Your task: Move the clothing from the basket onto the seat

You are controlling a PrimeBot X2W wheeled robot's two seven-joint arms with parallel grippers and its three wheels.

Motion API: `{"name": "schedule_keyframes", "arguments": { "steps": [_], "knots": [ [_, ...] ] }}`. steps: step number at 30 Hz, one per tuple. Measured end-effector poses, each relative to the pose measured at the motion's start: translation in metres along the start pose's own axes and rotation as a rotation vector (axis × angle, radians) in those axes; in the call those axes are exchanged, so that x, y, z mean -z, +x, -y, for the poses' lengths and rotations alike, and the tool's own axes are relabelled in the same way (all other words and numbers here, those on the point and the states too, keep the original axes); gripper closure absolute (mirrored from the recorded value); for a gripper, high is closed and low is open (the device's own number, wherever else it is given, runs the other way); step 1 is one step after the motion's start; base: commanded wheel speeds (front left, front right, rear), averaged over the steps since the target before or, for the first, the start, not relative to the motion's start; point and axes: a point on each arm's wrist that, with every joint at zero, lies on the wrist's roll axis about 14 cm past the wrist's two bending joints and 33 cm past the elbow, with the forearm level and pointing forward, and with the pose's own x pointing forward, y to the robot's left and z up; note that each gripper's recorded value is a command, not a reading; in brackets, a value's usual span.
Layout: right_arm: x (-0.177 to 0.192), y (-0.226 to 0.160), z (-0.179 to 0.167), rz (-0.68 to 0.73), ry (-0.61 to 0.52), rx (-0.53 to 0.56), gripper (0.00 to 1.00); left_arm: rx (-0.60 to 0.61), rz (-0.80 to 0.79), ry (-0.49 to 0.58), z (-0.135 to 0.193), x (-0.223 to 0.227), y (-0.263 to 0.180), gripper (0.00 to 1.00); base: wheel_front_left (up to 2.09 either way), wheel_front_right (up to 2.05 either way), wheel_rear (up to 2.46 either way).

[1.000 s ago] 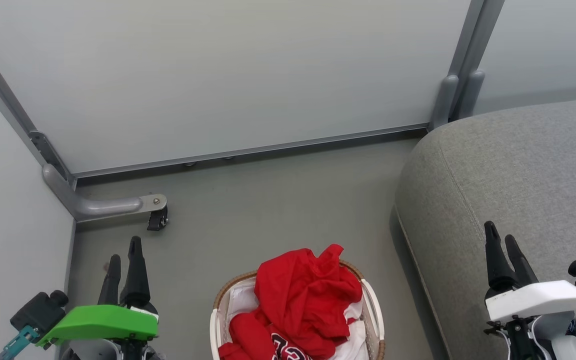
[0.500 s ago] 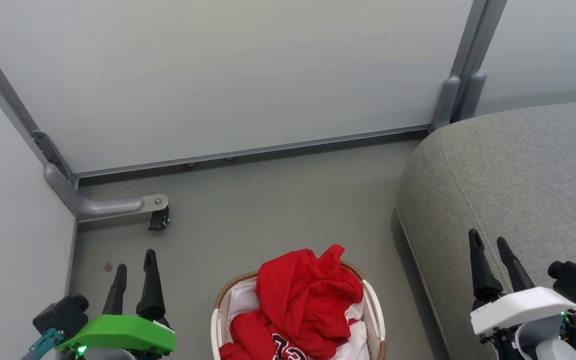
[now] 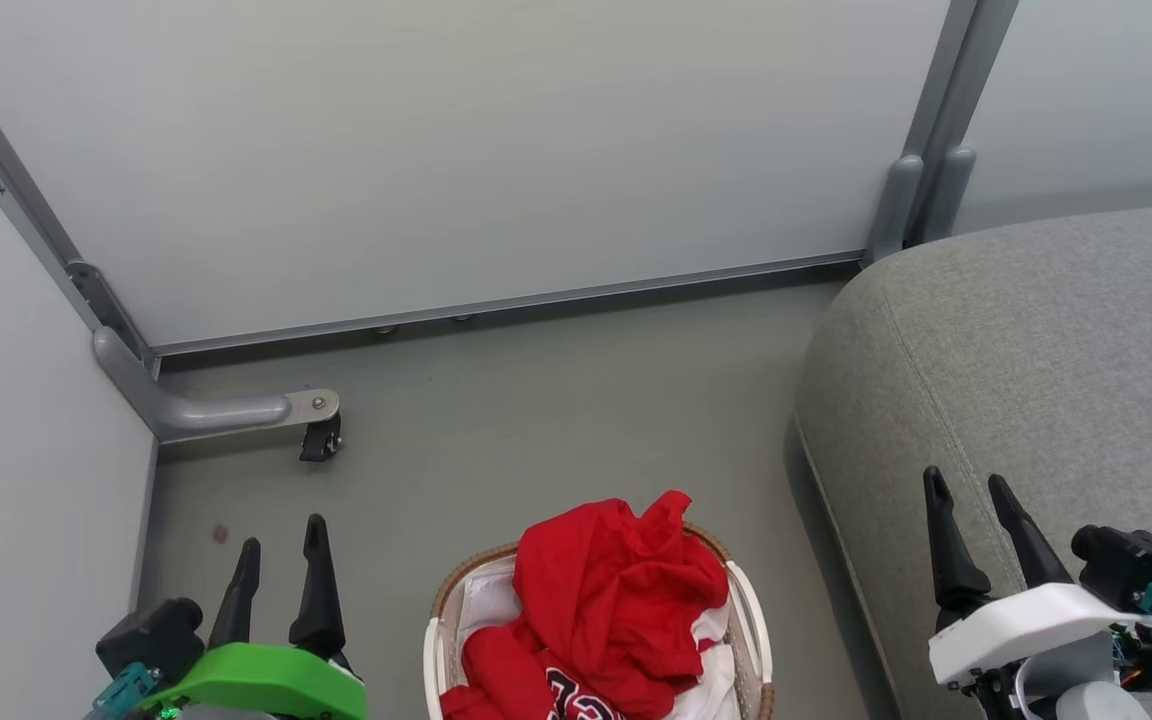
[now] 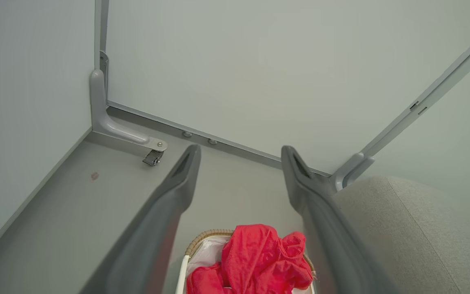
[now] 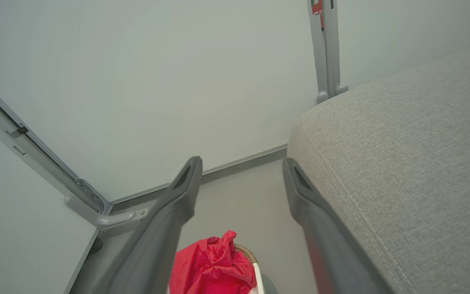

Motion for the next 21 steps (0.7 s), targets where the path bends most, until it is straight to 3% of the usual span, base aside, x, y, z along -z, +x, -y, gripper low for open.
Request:
{"name": "schedule_keyframes", "arguments": {
  "steps": [21],
  "knots": [
    [0.003, -0.001, -0.009, 0.003, -0.179, -0.049, 0.0, 0.012, -0.021, 0.146, -0.001, 0.013, -0.005, 0.0, 0.0, 0.0, 0.0]
  ]
}}
